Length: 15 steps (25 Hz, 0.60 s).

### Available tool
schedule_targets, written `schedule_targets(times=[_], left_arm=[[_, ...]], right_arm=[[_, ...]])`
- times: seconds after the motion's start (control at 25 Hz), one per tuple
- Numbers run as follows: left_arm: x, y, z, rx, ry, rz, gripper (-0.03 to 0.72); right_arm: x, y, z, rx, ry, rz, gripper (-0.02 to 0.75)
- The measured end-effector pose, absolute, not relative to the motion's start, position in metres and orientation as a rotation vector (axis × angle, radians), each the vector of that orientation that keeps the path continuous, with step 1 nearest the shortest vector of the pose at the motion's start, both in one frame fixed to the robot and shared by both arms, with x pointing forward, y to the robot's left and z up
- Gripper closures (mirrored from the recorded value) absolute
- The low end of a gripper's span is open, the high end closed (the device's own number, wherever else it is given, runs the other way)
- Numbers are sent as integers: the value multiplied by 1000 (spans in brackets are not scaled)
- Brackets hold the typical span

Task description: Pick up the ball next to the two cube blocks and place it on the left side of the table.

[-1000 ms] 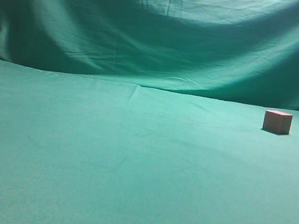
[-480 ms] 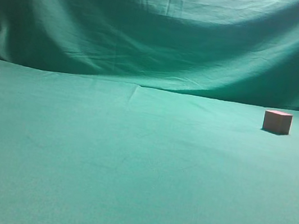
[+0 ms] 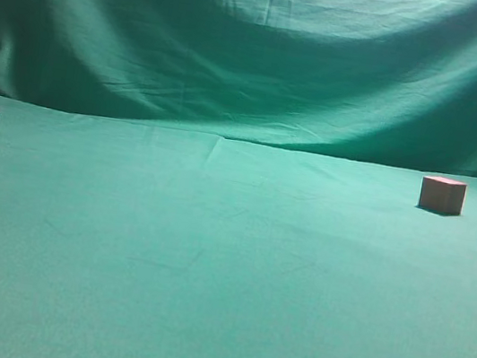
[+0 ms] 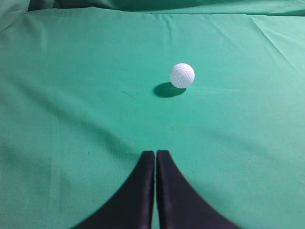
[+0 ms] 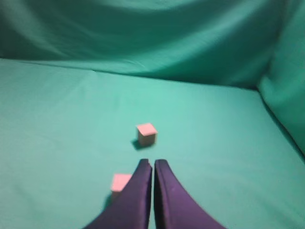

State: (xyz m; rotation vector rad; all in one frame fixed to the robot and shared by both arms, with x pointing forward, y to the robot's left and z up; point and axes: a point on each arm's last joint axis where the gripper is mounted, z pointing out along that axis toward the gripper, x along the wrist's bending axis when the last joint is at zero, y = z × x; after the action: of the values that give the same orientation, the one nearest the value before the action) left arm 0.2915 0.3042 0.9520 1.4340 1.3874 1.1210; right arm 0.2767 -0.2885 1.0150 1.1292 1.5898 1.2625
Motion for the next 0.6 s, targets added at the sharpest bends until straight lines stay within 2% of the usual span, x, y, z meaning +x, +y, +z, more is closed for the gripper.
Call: schedule_targets(times=[0.32, 0.6], left_arm=[[291, 304, 952, 1434, 1387, 1121, 688], [291, 304, 952, 1434, 1387, 1121, 688]], right_arm=[[292, -292, 956, 1282, 1497, 1148, 738], [291, -292, 949, 1337, 1514, 1145, 738]])
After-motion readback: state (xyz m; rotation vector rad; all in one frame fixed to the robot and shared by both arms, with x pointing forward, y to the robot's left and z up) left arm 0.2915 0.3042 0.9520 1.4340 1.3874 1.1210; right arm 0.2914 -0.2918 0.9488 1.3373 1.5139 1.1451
